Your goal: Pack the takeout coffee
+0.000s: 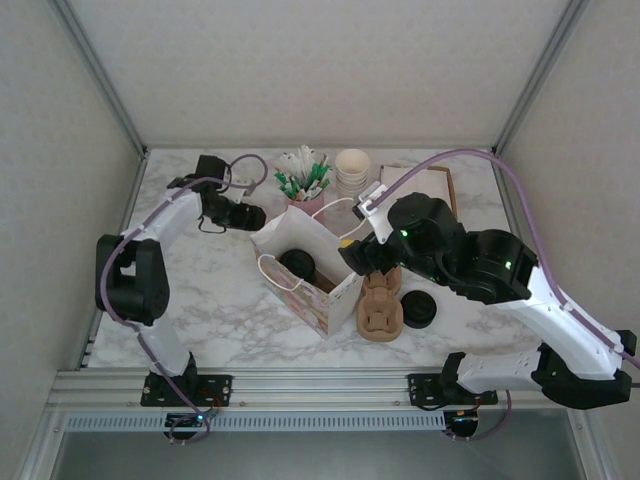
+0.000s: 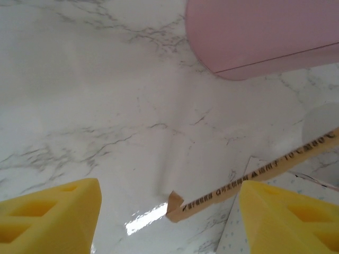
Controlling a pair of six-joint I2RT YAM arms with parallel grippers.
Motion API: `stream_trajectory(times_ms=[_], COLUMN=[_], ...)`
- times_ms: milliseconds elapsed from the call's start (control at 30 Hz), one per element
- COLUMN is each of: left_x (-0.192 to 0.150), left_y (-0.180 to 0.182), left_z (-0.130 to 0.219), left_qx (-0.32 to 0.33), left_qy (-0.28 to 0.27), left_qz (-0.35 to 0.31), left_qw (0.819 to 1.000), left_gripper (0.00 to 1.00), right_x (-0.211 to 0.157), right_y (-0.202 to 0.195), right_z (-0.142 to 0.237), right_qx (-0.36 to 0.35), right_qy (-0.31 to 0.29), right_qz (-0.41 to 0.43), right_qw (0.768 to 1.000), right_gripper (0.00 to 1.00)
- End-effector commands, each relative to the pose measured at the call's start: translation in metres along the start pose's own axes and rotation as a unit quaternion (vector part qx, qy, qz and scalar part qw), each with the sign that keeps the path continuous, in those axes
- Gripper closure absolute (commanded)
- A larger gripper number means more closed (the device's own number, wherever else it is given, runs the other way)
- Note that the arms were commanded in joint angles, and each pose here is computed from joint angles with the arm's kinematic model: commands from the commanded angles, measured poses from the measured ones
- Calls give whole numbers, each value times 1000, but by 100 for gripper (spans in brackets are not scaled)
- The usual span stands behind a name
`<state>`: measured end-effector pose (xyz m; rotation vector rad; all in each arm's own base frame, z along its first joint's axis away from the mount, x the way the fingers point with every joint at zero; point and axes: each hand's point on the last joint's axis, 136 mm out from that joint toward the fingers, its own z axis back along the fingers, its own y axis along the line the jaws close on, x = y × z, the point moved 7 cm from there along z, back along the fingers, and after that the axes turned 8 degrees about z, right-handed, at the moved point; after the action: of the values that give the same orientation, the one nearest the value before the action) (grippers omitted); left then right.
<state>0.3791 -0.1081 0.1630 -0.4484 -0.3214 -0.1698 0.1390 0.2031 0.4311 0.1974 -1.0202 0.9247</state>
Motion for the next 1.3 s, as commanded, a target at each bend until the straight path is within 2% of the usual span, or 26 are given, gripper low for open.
stream_trajectory(times_ms=[0,200,400,667,900,1100,1267], left_x=[3,-8,-9,5,3,-7,-6], left_y=[-7,-11,-8,-11,-24,-20,-13], left_z=[-16,-31,-44,-8,9,-23,-34], left_qx=[-66,-103,-96,-42,-73,-44,-28], left_qy=[14,32,49,-22,-40,7,10], left_qz=[-25,-36,-29,-47,-61,-66,-61], left_qw=[997,993,994,998,995,997,998], left_gripper=[31,30,32,32,30,28,27], right_x=[4,-1,-2,-7,-8,-8,-9], right_y=[2,3,5,5,5,7,7], right_z=[1,0,-5,-3,-4,-7,-7], right_qx=[5,5,8,10,11,13,15], right_qy=[-15,-7,-2,1,5,10,9], right_qz=[9,10,15,11,9,11,9], right_qw=[1000,1000,1000,1000,1000,1000,1000], right_gripper=[19,18,18,18,18,18,18])
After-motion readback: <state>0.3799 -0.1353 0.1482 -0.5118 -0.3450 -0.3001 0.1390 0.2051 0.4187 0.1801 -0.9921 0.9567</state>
